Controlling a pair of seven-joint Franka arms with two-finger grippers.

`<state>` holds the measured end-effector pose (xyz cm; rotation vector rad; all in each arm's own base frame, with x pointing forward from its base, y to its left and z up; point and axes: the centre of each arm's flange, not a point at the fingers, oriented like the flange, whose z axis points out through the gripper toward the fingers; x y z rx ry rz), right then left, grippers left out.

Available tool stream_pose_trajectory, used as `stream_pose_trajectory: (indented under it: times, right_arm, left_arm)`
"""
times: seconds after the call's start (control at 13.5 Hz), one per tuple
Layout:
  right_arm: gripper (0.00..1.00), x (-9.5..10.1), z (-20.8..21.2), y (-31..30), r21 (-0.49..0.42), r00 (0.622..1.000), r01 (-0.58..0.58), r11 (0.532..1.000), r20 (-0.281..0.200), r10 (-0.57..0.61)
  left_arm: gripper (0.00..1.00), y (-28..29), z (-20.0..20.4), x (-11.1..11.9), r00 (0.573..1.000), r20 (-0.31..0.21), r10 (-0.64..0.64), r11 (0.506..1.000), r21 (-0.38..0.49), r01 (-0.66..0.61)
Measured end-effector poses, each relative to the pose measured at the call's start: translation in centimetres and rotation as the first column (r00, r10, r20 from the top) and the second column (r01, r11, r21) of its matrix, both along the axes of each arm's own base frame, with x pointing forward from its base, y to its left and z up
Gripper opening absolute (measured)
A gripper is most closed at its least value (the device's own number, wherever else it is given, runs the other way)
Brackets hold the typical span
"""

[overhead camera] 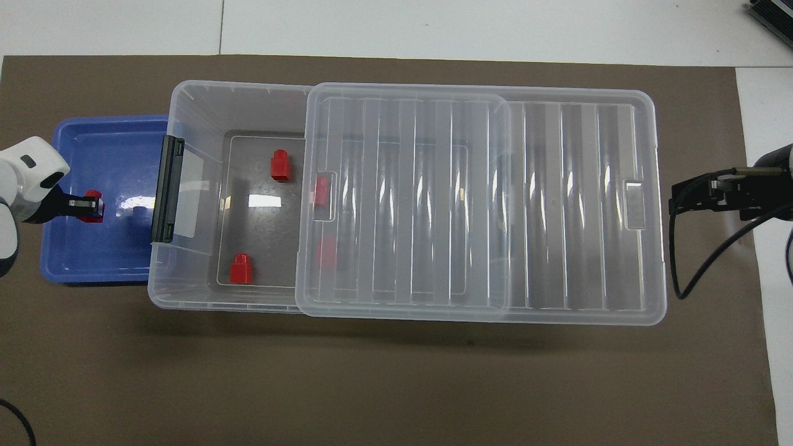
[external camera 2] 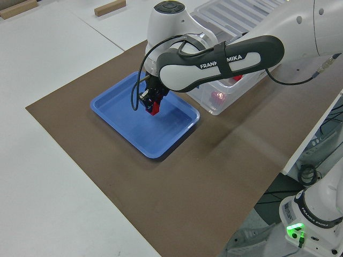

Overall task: Place red block in blue tray from box
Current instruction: 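Lower the red block into the blue tray and open the left gripper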

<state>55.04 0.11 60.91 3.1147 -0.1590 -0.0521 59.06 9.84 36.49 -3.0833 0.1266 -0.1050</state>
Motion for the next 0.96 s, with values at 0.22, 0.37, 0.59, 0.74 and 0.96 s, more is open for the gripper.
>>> stream_pose_trajectory:
  times: [0.22,0.37,0.59,0.74,0.96]
  right_arm:
    - [1.00,0.1,0.1,-0.1,0.000,1.000,0.001,1.000,0.008,-0.001]
    - [0.96,0.3,0.2,-0.1,0.000,1.000,0.002,1.000,0.029,-0.002]
    - [0.68,0.5,-0.1,-0.6,0.000,0.999,0.009,1.000,0.035,-0.009]
    - [0.44,0.7,-0.2,-1.2,0.000,0.999,0.020,1.000,0.050,-0.020]
    - [0.15,1.1,-1.2,-2.4,0.001,0.996,0.040,0.999,0.078,-0.040]
  left_arm:
    - [0.34,-0.2,-1.4,0.5,1.000,0.021,-0.007,1.000,0.005,0.006]
    - [0.34,-0.3,-2.1,0.7,1.000,0.026,-0.009,1.000,0.007,0.009]
    - [0.34,-0.3,-2.5,0.8,1.000,0.029,-0.010,1.000,0.008,0.010]
    - [0.34,-0.4,-2.6,0.8,0.999,0.032,-0.011,1.000,0.009,0.011]
    - [0.34,-0.6,-3.7,0.4,0.999,0.047,-0.016,1.000,0.010,0.015]
